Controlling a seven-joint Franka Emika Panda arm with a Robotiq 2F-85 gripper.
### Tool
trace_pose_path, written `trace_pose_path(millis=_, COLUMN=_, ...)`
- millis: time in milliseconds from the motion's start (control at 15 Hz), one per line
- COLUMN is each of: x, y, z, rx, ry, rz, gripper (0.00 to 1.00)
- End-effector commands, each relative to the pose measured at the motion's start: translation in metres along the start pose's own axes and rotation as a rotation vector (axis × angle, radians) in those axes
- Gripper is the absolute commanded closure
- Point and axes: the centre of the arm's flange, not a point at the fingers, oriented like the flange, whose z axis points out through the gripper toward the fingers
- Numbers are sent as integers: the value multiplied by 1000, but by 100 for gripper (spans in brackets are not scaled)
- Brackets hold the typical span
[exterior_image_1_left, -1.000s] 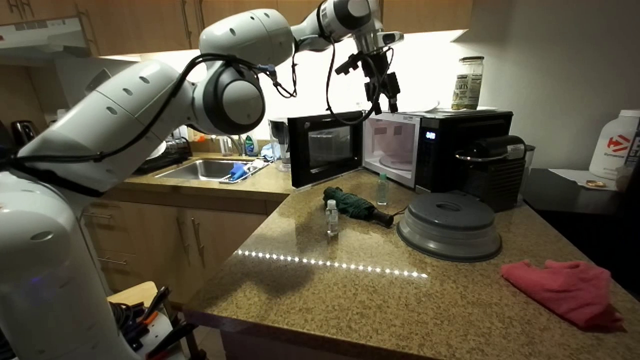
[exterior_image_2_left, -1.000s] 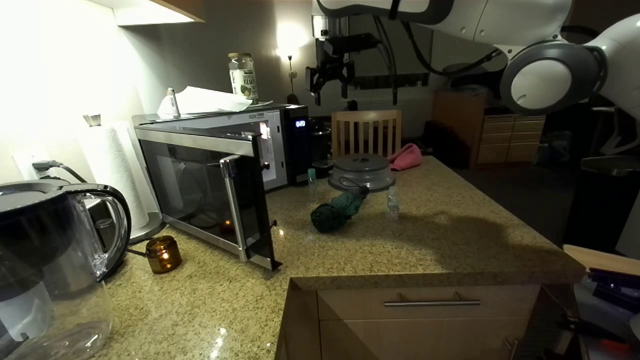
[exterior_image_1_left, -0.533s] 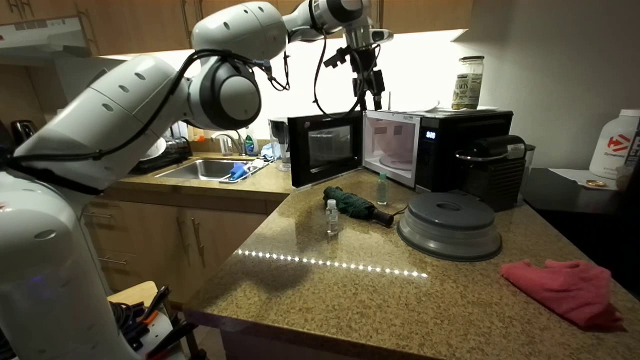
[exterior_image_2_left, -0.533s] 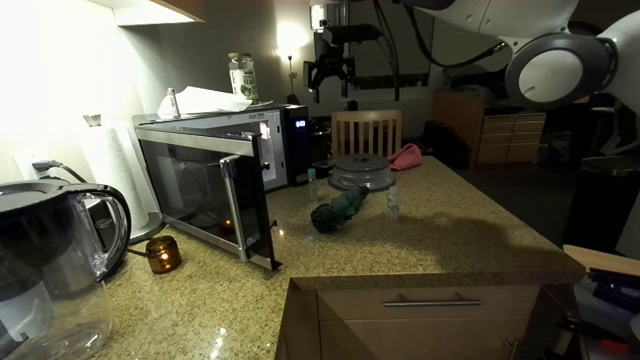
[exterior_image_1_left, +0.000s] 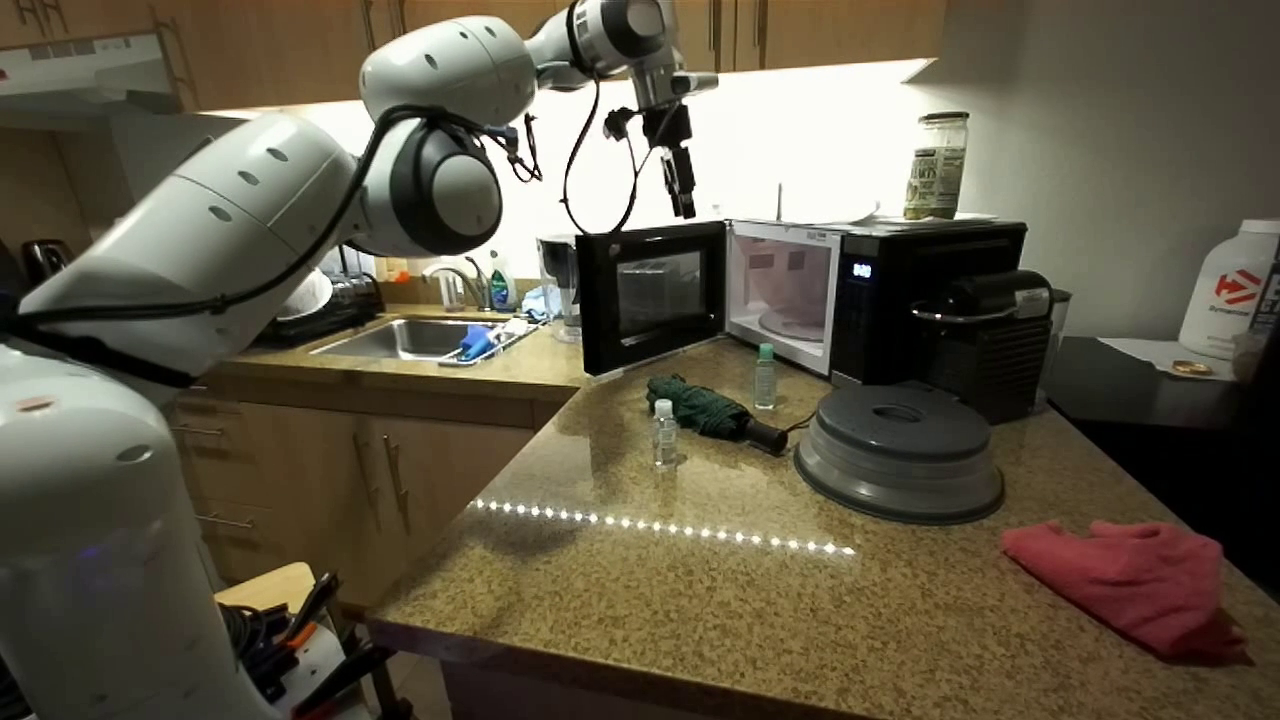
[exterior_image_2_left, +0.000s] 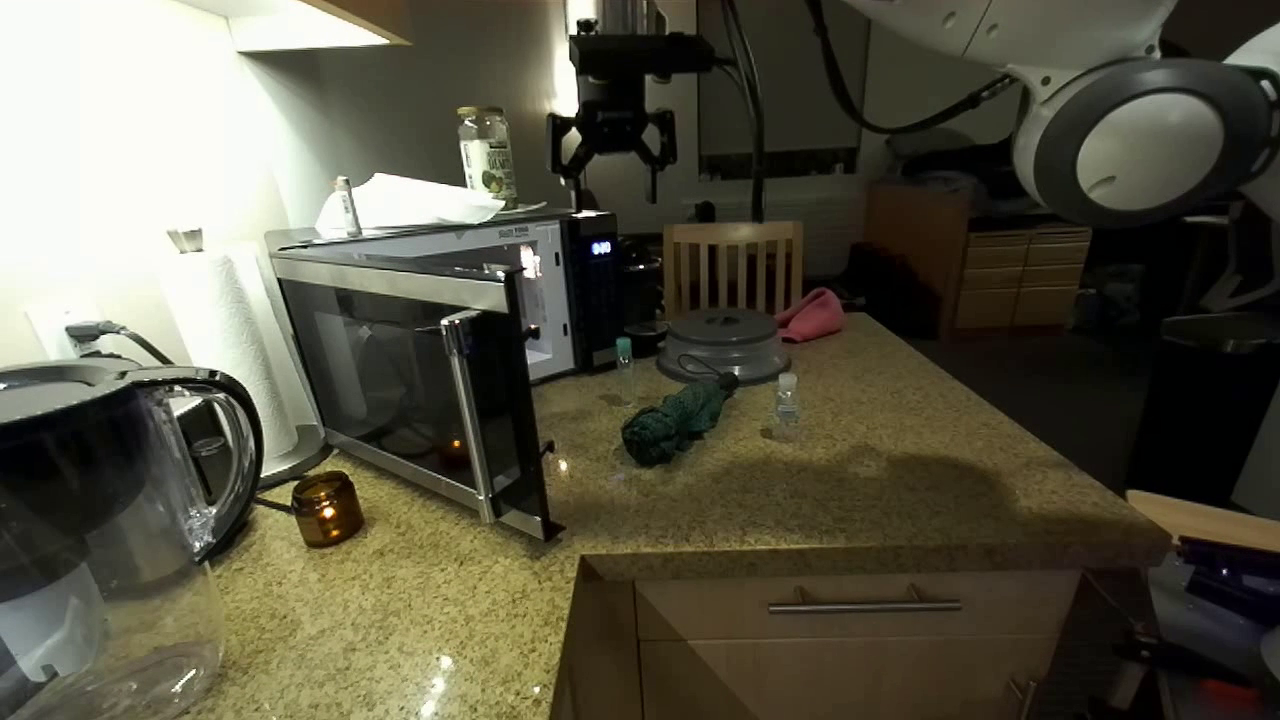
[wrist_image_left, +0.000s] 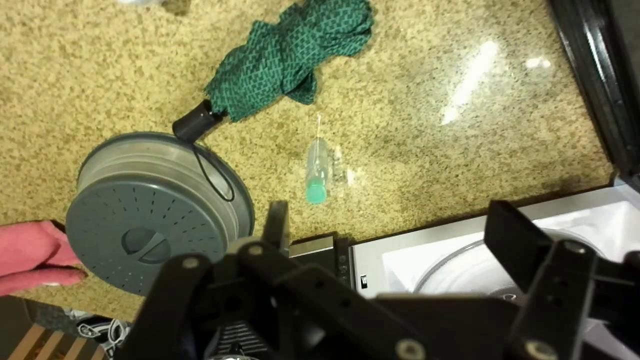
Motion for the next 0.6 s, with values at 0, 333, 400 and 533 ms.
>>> trace_pose_path(millis=0, x=-39, y=-3, z=5, rx=-10, ry=35, rz=101, gripper=0)
trace_pose_path(millis=333, x=-29, y=-26, z=-5, rx=-21, ry=39, rz=119, gripper=0)
trace_pose_path(millis=400, x=-29, y=-26, z=-5, rx=-23, ry=40, rz=122, gripper=0)
trace_pose_path(millis=533, x=-28, y=-25, z=-5, rx=-25, ry=42, rz=125, gripper=0)
